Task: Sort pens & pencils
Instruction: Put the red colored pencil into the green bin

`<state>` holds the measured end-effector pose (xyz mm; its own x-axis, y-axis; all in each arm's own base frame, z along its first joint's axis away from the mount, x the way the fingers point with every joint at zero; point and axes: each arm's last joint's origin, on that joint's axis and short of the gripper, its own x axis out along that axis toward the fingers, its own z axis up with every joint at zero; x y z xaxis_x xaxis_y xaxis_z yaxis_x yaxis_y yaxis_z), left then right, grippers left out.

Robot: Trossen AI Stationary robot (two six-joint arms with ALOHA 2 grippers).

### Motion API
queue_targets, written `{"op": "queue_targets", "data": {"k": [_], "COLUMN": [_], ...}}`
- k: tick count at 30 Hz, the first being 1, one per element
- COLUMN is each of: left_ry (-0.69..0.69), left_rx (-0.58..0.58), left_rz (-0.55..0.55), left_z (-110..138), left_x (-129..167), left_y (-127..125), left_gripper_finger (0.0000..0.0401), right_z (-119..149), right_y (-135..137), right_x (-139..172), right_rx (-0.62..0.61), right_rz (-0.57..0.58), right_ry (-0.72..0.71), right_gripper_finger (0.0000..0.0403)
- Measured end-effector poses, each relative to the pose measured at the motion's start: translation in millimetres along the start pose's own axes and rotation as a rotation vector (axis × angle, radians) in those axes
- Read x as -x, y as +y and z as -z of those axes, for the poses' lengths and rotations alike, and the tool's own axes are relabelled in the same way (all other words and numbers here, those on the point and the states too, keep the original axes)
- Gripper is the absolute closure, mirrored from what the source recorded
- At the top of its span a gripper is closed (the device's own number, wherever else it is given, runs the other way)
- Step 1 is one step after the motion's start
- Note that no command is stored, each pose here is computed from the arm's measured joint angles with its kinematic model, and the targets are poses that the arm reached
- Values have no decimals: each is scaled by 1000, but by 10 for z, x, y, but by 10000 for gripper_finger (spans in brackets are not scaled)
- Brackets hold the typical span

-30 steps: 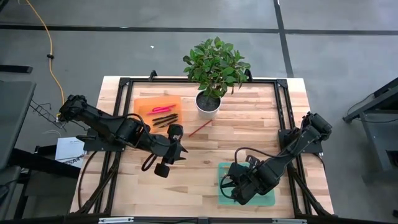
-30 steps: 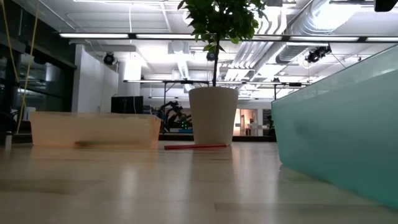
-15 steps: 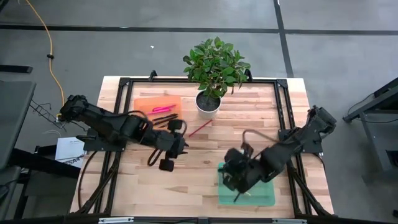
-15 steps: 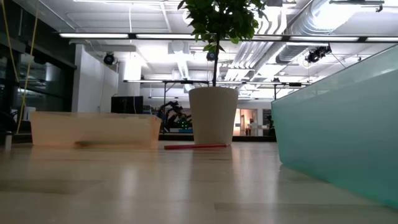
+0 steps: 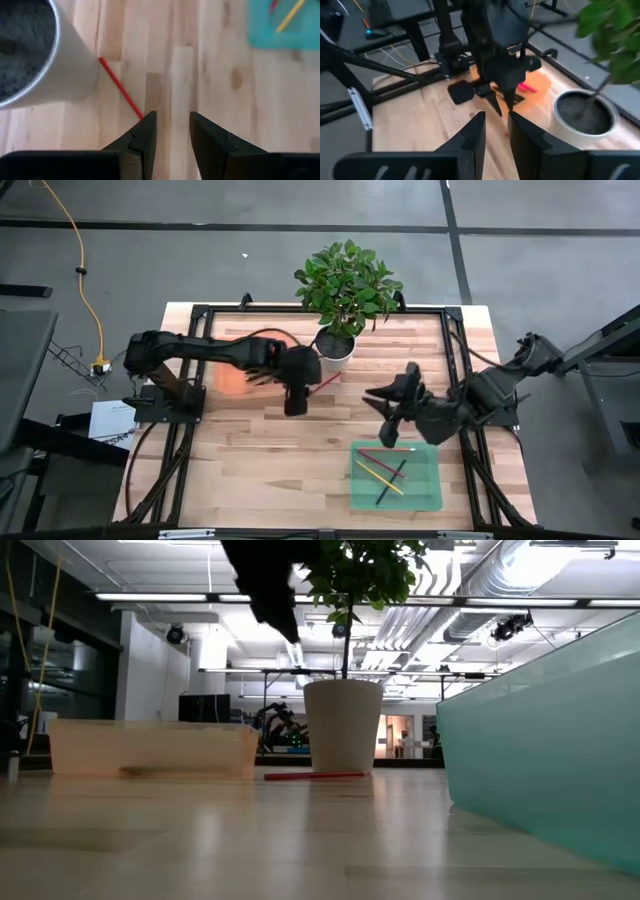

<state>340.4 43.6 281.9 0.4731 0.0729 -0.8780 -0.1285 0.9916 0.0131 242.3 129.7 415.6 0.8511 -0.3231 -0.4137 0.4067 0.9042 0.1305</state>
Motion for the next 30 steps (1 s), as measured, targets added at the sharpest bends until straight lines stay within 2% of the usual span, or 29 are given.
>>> {"op": "queue_targets", "data": {"k": [6, 16, 30], "left_ry": [103, 163, 247], "left_rx": [55, 135, 208], "left_rz": [21, -9, -69], "left_z": [39, 51, 127], "left_x": [-319, -684, -1144], "left_y": [222, 268, 288], "left_gripper_finger": [300, 300, 300], "right_z": [-7, -21, -131], "right_y": [-140, -242, -393], "right_x": [94, 47, 163], "right_rx": [81, 192, 165], "right_rz": [41, 97, 105], "right_ry": [19, 42, -2], "right_gripper_finger": [329, 329, 329]}}
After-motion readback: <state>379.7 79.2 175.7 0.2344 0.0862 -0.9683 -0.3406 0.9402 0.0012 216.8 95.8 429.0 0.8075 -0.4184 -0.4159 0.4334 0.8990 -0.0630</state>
